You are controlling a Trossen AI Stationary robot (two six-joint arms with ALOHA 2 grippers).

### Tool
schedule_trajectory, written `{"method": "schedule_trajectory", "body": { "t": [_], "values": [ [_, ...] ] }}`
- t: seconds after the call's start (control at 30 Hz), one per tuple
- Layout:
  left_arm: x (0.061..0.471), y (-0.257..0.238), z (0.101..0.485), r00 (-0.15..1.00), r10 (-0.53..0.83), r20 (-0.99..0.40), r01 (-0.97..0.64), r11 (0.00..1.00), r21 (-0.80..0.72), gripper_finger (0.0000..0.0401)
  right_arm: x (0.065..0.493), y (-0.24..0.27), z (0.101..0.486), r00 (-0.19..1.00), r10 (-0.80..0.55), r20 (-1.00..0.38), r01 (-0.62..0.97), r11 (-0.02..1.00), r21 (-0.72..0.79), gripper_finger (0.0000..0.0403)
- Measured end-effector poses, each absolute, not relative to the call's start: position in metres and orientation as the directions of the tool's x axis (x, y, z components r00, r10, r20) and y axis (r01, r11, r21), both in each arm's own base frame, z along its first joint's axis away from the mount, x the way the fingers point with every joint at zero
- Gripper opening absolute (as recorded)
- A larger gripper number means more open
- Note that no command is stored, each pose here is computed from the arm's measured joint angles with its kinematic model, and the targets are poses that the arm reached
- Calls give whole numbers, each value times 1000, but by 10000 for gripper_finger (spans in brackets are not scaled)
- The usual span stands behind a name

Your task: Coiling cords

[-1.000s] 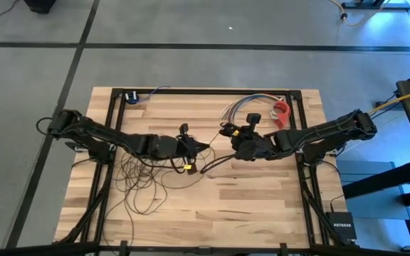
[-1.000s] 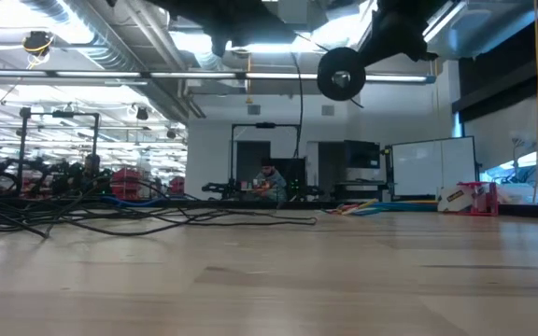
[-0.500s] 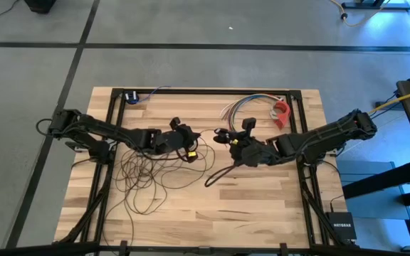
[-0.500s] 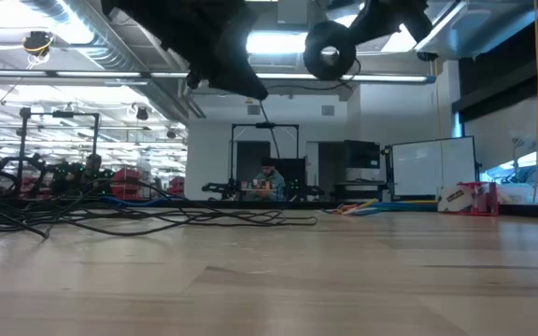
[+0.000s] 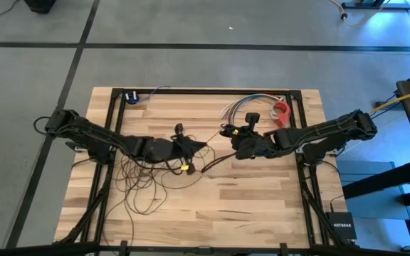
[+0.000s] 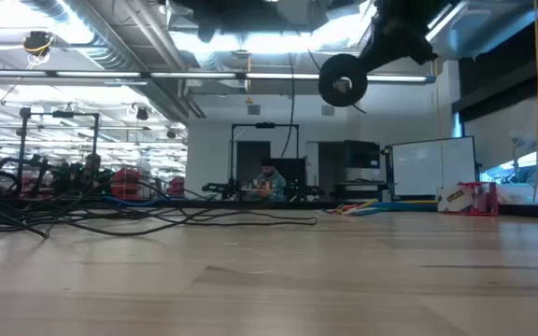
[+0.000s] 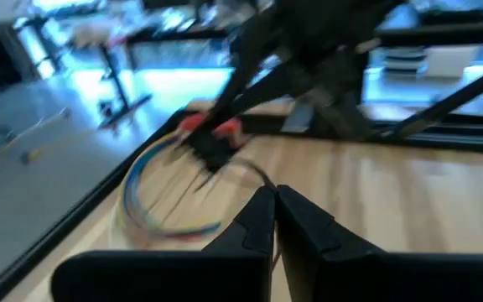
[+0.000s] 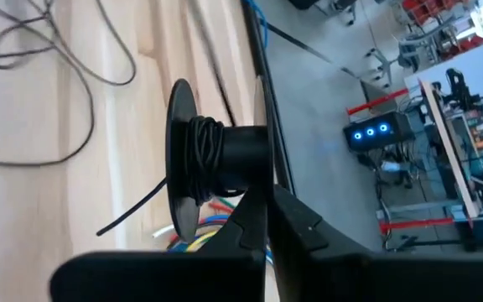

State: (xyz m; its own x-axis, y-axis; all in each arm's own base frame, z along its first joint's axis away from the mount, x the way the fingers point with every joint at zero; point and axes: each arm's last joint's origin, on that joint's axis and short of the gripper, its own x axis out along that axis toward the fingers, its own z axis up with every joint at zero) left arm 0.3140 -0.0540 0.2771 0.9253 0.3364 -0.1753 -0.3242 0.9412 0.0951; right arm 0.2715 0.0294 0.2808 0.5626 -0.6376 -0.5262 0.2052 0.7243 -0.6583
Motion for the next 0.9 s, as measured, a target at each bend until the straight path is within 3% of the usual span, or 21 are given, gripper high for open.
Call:
{"method": "schedule_trajectory", "body": {
  "t": [0.17,0.57,0.9],
  "values": [
    [320,-60,283,973,216,-85,-210,975,67,5,278,26,286,606,-626,-491,268,742,-614,3],
    [346,-50,265,981,194,30,-195,980,31,5,300,33,315,839,-459,-292,326,854,-406,3],
    [352,-22,235,924,338,-178,-323,940,109,5,299,35,330,866,-438,-243,324,860,-395,3]
  ]
}}
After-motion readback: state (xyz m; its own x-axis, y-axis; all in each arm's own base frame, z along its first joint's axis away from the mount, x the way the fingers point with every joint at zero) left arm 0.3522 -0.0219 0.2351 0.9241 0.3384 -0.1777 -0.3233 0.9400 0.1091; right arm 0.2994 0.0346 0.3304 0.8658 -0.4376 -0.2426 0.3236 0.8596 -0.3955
